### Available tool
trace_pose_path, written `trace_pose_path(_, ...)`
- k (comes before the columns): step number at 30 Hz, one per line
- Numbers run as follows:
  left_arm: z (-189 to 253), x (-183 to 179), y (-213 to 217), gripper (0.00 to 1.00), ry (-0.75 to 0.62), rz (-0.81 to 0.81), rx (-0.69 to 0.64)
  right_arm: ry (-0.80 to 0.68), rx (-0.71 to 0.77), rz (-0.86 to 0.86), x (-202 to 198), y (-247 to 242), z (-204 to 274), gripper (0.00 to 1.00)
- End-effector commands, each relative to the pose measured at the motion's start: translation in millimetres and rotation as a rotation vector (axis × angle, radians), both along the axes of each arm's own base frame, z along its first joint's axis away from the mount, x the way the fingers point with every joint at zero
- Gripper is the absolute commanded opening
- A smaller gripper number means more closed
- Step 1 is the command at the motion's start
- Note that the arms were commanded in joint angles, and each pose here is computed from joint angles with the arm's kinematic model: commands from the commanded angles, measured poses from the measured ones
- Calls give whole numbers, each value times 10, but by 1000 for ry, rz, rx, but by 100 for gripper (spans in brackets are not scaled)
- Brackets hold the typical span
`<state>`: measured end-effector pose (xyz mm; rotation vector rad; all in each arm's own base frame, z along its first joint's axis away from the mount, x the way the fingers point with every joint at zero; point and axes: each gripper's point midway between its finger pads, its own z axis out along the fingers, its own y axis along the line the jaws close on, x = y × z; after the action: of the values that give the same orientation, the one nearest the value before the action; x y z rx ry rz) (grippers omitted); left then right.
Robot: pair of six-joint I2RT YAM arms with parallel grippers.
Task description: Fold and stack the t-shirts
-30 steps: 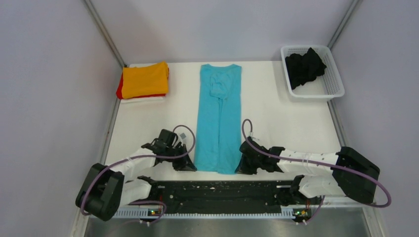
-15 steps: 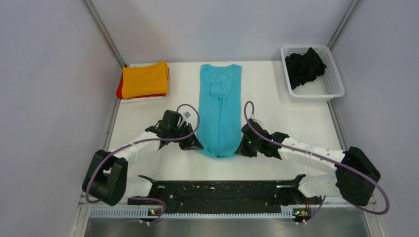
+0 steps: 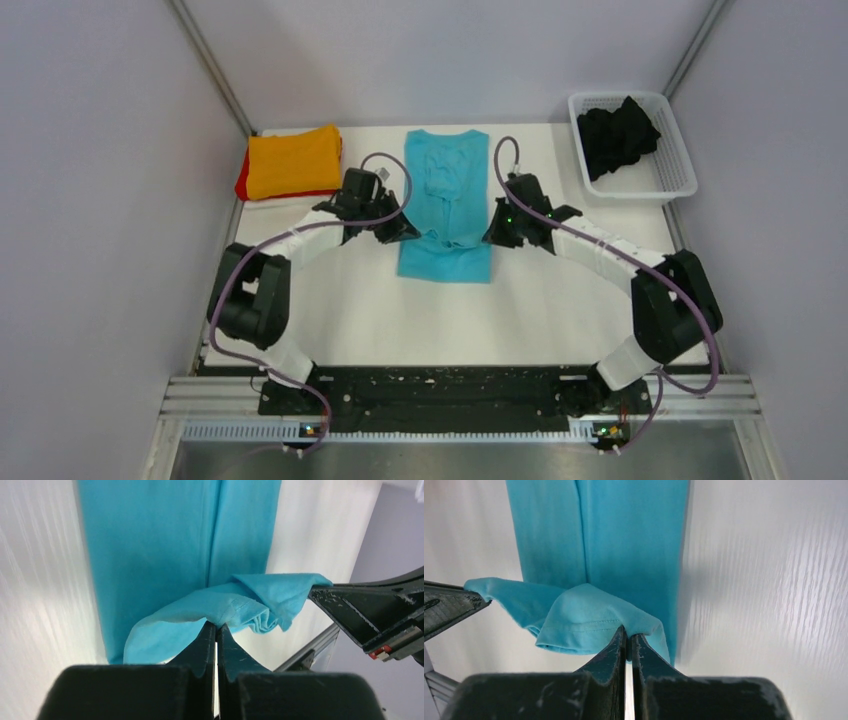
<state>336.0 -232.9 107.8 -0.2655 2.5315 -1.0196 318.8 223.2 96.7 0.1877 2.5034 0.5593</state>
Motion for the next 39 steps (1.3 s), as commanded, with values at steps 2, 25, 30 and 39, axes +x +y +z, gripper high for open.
trace_pose_path(2,164,558,13,0,-94,29,29,-87,48,33,528,14,244,0)
trace_pose_path(25,-65,1247,177,0,-43,-6,62,-69,26,-23,1206,19,52,0)
trace_pose_path(30,-115,1317,168,0,-31,-3,65,-67,30,-33,1315,-2,22,0)
trace_pose_path(39,-59,1500,243,68,-31,26,103,-85,52,-50,1589,46,81,38)
